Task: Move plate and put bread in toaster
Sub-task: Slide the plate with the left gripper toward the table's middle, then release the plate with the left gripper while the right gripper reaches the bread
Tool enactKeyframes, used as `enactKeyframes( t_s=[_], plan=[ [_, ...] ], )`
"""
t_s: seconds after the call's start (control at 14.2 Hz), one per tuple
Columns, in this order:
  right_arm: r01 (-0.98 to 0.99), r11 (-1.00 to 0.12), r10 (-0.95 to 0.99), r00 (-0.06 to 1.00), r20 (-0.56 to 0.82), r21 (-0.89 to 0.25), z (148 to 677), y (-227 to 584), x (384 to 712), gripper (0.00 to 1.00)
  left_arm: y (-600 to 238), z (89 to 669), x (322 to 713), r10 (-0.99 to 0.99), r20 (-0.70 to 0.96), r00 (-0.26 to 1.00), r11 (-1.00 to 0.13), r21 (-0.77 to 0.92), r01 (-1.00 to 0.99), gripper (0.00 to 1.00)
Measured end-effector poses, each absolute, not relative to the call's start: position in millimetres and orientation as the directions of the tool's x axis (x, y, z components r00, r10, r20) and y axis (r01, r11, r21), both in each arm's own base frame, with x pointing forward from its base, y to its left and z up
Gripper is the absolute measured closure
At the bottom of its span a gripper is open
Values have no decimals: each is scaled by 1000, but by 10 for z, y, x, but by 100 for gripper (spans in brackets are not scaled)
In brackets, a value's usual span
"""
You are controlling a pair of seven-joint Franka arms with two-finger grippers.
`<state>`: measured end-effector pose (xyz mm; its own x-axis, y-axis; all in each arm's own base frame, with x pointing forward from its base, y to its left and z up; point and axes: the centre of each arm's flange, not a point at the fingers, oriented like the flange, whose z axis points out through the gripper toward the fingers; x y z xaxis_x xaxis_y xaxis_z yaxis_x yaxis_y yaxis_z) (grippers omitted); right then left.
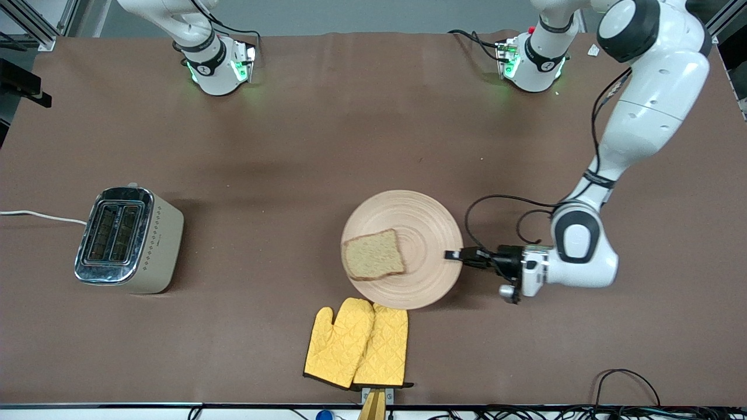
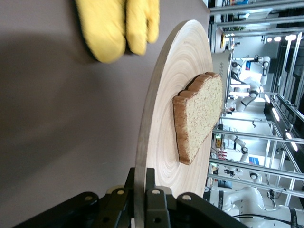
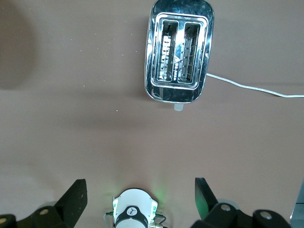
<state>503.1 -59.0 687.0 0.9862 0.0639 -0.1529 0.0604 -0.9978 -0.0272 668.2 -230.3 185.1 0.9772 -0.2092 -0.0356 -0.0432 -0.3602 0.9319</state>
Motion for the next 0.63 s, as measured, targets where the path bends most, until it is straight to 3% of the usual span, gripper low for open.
enactKeyframes(
  t_s=[0.35,0.63],
  plan=[
    [59,-998,63,986,-153,-27,6869,-595,5031,0,-3165,1541,6218,-214,-105,971,-361,932,22,91],
    [59,-998,63,986,-153,-27,6869,-595,5031,0,-3247,1197,5953,-234,-60,970,-388,921,-37,91]
  ],
)
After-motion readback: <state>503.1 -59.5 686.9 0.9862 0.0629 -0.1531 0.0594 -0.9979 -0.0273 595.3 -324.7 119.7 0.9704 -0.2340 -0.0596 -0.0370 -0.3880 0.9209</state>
